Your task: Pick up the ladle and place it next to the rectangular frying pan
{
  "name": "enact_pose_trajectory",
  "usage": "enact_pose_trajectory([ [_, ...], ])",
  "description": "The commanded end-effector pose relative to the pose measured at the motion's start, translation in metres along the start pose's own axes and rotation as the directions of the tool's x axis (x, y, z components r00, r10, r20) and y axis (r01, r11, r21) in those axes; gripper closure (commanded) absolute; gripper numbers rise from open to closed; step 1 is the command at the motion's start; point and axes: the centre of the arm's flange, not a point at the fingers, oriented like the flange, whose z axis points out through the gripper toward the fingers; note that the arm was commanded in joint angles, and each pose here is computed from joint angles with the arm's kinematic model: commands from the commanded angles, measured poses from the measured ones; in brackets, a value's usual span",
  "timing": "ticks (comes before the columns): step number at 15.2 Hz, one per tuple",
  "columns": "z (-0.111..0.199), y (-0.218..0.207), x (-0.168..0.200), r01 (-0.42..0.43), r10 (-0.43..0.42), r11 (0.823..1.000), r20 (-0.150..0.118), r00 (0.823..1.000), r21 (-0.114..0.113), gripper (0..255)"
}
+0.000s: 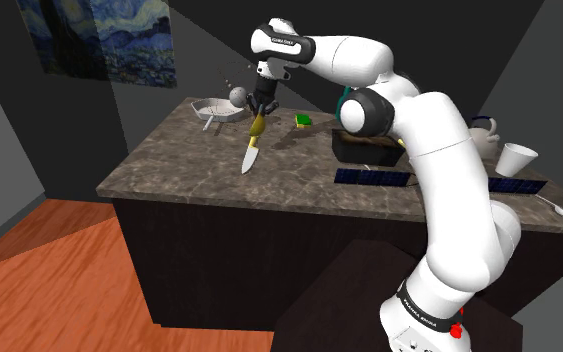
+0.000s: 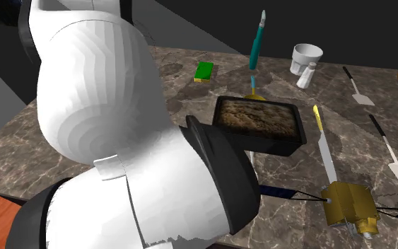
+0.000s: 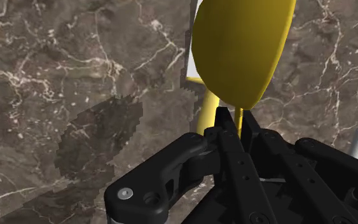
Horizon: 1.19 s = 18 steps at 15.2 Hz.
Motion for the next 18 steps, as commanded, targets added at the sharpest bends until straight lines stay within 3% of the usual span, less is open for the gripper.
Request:
enact_pose_trajectory([
  [1, 0.011, 0.0, 0.002, 0.001, -0.001, 1.0, 0.0, 1.0, 0.001, 255],
  [18, 0.099, 0.014, 0.009, 0.001, -0.001, 1.0, 0.0, 1.0, 0.001, 255],
])
